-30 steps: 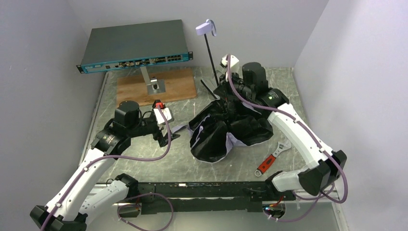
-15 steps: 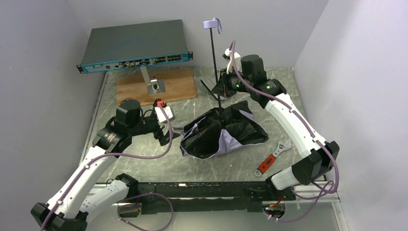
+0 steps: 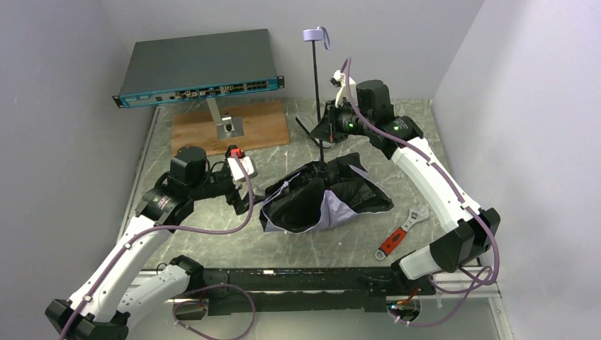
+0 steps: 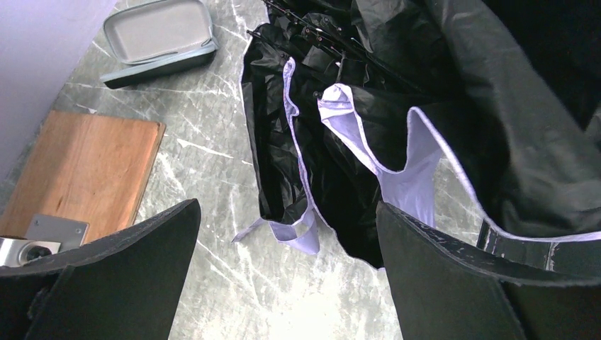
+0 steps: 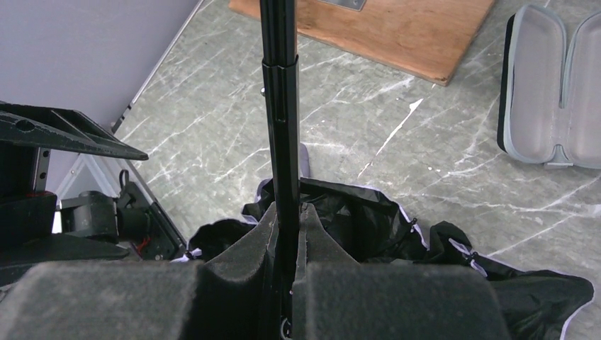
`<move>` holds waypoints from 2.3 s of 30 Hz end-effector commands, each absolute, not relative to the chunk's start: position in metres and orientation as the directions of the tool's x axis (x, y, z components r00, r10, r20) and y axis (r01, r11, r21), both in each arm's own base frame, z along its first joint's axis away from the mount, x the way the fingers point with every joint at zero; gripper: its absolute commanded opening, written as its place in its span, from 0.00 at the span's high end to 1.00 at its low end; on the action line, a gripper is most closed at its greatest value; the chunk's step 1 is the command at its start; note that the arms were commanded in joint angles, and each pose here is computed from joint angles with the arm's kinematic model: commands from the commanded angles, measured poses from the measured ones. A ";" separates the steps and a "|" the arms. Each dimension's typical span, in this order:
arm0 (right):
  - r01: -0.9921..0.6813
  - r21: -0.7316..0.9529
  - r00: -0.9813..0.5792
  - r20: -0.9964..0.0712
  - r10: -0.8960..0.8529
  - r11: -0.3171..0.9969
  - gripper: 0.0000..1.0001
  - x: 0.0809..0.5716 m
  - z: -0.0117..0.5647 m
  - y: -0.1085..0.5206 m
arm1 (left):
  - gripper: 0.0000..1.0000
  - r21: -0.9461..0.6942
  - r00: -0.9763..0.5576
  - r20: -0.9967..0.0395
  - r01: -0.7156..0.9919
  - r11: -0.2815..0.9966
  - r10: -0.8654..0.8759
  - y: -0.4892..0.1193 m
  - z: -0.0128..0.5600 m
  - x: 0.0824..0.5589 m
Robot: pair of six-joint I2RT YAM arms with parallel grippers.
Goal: Open the umbrella
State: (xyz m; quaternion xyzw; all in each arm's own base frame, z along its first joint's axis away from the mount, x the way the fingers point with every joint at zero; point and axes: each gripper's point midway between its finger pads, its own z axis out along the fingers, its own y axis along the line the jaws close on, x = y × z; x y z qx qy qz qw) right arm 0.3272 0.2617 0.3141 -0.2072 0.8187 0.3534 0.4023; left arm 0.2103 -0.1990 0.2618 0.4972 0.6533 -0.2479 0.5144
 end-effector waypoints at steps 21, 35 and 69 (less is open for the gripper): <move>-0.947 0.049 -0.085 -0.991 -0.100 0.318 1.00 0.259 0.362 0.274 | 0.00 0.324 0.194 -0.912 0.881 0.346 0.361 -0.198 0.284 0.207; -0.842 -0.295 0.349 -0.936 0.038 0.453 1.00 0.229 0.407 0.307 | 0.08 0.380 0.311 -0.911 0.888 0.259 0.273 -0.228 0.309 0.198; -0.805 -0.294 0.322 -0.946 -0.036 0.516 1.00 0.211 0.414 0.271 | 0.57 0.365 0.058 -0.754 0.865 0.345 0.654 -0.117 0.141 0.241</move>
